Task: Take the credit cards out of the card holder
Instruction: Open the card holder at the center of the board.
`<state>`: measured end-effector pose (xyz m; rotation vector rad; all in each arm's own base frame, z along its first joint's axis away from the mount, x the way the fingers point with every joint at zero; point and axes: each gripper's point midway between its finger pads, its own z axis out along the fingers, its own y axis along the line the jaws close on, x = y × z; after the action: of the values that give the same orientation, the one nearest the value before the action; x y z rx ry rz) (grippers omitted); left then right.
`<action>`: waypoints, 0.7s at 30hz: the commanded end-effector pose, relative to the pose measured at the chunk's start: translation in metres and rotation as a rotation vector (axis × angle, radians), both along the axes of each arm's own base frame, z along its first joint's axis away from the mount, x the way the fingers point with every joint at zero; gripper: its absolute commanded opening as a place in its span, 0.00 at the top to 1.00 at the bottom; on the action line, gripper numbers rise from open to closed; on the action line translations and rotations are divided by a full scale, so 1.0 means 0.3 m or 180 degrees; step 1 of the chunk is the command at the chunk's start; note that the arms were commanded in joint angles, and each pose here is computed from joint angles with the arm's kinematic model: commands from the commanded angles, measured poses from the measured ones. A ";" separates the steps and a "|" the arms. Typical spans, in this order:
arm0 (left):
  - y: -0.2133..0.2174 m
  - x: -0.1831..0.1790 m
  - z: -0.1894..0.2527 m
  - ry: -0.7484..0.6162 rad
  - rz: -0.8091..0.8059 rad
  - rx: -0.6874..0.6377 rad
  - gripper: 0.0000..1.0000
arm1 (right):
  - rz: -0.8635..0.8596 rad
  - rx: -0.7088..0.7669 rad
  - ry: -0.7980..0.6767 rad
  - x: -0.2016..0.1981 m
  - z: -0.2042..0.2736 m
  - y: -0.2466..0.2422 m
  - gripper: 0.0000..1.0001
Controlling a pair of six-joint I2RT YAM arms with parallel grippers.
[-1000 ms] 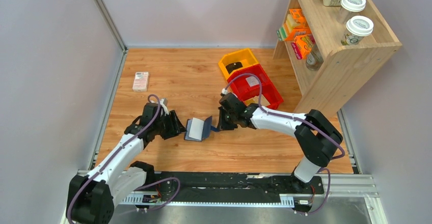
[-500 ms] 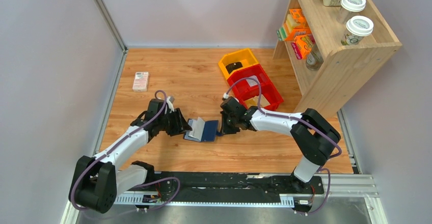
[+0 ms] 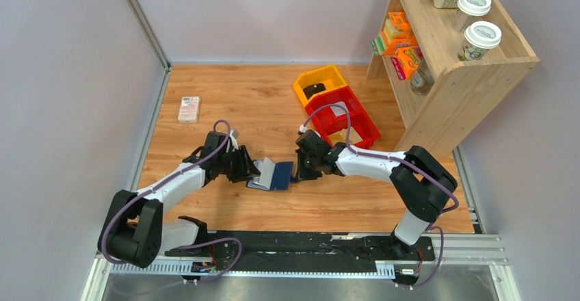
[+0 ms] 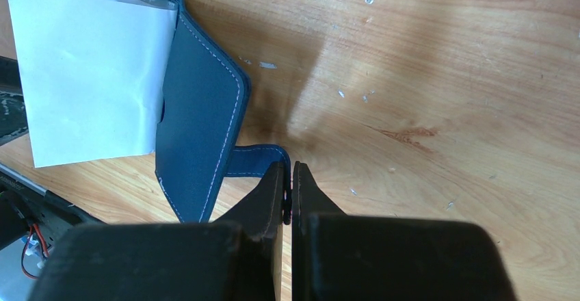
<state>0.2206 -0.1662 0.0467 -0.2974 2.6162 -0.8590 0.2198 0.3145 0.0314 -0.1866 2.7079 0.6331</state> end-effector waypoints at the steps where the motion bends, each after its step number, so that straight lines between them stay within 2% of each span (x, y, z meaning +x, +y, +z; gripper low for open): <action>1: -0.031 0.048 0.034 -0.0115 -0.0010 -0.0098 0.52 | 0.0018 0.0065 -0.0121 0.035 0.011 0.024 1.00; 5: -0.063 0.043 0.049 -0.0105 -0.0077 -0.0275 0.52 | 0.0026 0.0092 -0.0128 0.038 0.015 0.032 1.00; 14: -0.159 0.059 0.181 -0.0561 -0.0311 -0.0617 0.52 | 0.0045 0.0140 -0.0110 0.039 0.013 0.046 1.00; 21: -0.250 0.047 0.162 -0.0569 -0.0625 -0.0793 0.52 | 0.0050 0.0196 -0.0195 0.053 0.052 0.056 0.99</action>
<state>0.2258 -0.2168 0.0766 -0.1272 2.4856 -1.1084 0.2208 0.3181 0.0293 -0.1947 2.7044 0.6488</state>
